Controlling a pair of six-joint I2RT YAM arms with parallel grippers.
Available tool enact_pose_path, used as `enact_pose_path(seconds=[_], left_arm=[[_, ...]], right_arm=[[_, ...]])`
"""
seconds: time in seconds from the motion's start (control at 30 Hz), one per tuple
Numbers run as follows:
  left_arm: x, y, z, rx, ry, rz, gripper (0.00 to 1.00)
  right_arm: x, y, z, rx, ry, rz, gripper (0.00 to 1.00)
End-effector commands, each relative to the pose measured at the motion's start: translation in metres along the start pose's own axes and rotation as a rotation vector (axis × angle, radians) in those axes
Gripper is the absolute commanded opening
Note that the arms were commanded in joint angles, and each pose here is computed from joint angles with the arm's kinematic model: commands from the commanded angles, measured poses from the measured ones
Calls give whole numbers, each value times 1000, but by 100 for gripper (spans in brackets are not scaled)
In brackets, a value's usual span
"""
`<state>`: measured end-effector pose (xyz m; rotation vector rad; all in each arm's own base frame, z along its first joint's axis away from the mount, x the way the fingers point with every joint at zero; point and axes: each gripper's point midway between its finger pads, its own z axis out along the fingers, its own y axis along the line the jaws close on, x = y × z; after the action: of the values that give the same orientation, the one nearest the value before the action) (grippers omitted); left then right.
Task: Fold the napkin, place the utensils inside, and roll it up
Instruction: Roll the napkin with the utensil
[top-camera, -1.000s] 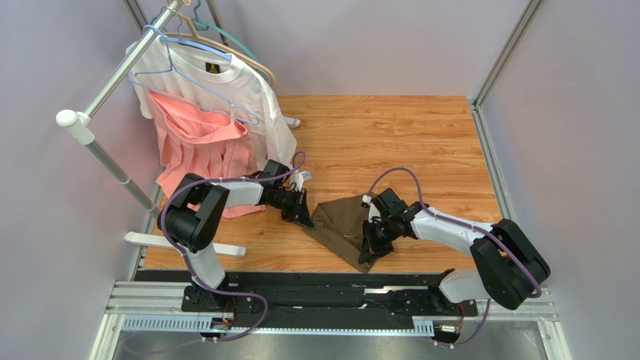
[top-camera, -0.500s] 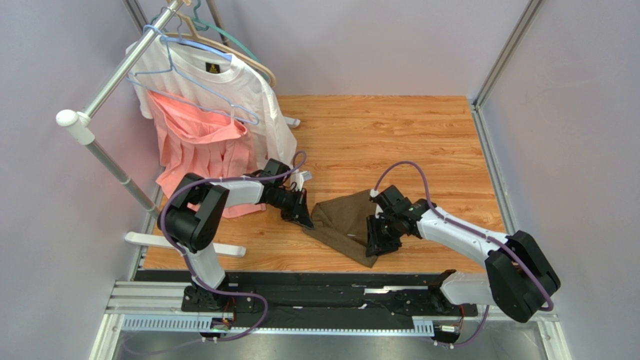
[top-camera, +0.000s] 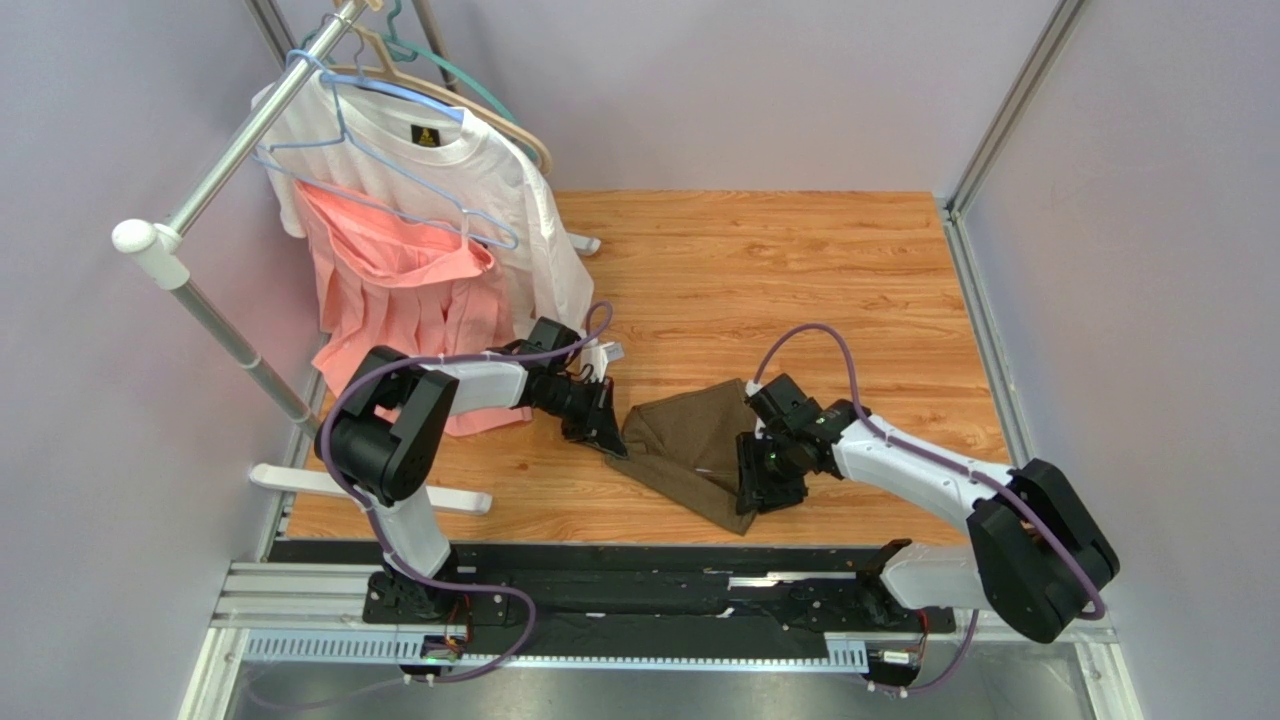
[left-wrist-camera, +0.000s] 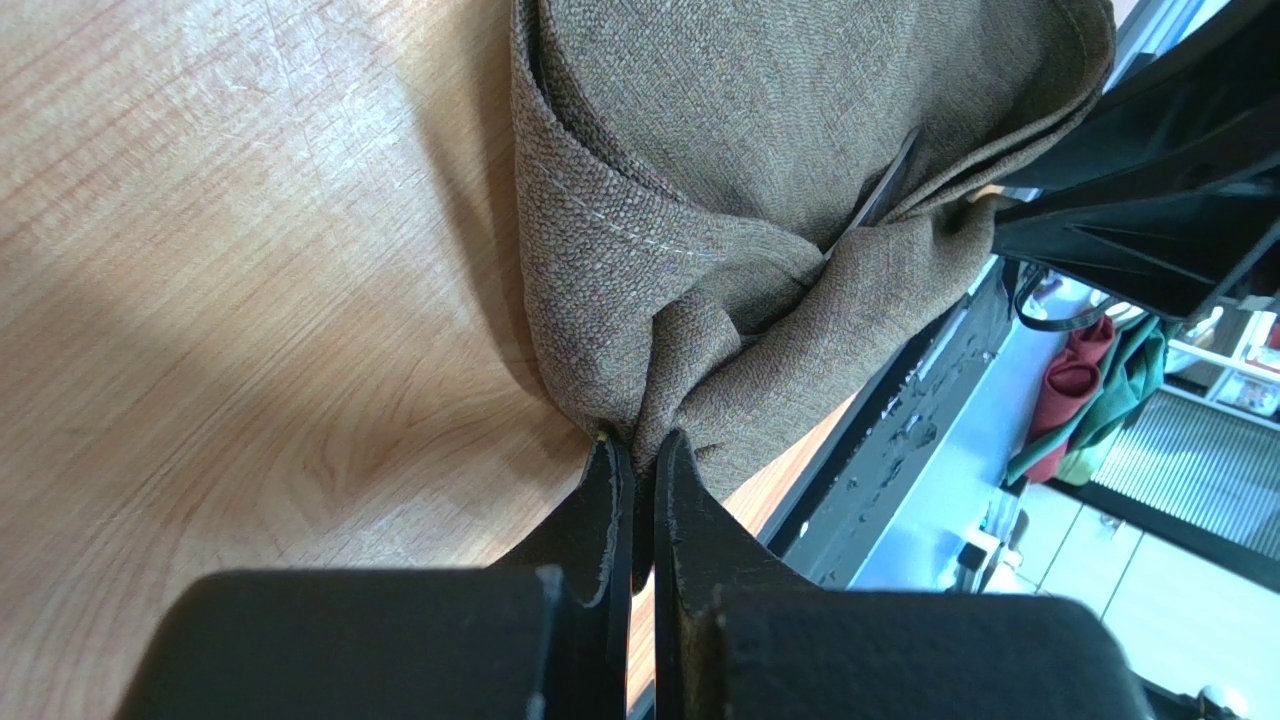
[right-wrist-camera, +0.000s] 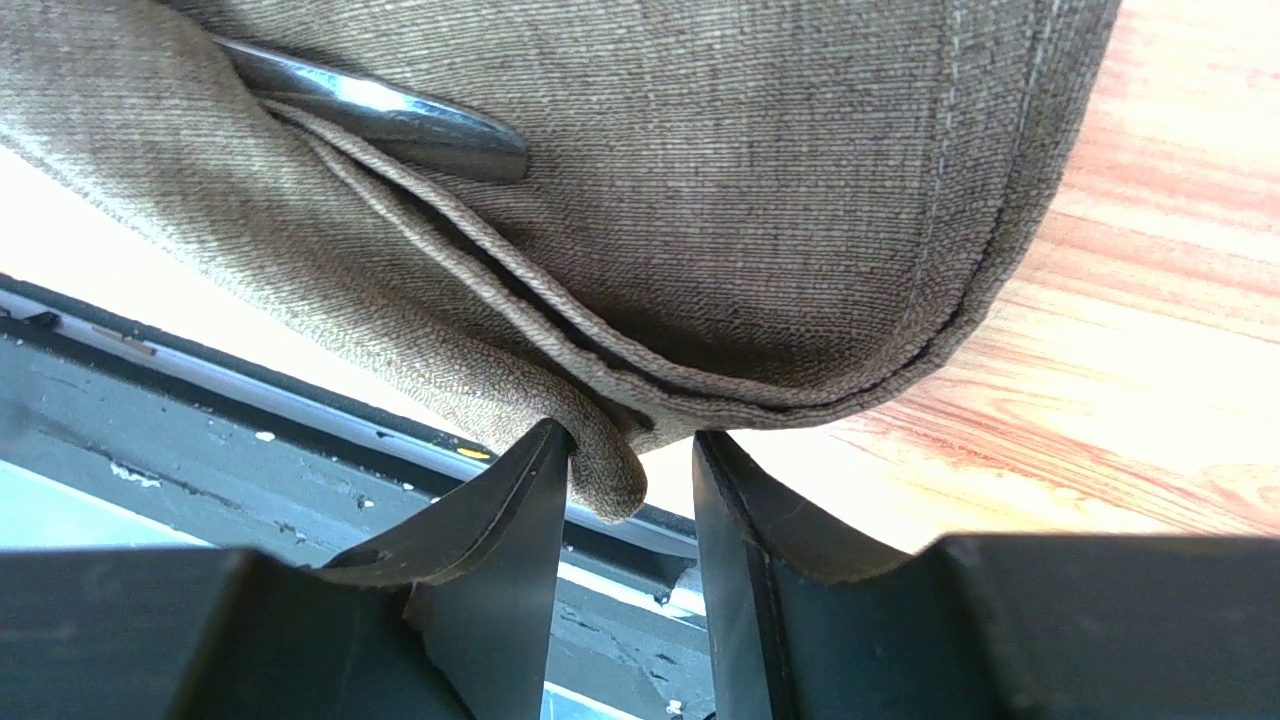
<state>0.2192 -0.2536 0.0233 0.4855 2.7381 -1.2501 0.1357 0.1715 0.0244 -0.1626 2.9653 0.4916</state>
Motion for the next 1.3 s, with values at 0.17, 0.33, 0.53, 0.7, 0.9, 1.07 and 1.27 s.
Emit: enact_pose_path(seconds=[0.17,0.33,0.53,0.7,0.9,1.07,1.27], left_arm=[[-5,16,-4,-91,-13,34,0],[-9,12,-4,-79,-3,35,0],[-13,10,-6,-83,13,36,0],[-12,11,-3,-73,55,25,0],[-11,11,-2,-57,76,7,0],[-13,10,-2,-41,82,-9,0],[-12,11,-2,-39,96,-24,0]], right_arm=[[10,-25,9,142,11,7,45],[-18,0,-26,115,-122,-48,59],[-58,59,-83,31,-357,-286,63],[-67,121,-73,30,-525,-571,65],[-58,158,-34,154,-605,-797,66],[-52,171,-23,204,-684,-889,66],[-30,167,7,304,-636,-1042,65]])
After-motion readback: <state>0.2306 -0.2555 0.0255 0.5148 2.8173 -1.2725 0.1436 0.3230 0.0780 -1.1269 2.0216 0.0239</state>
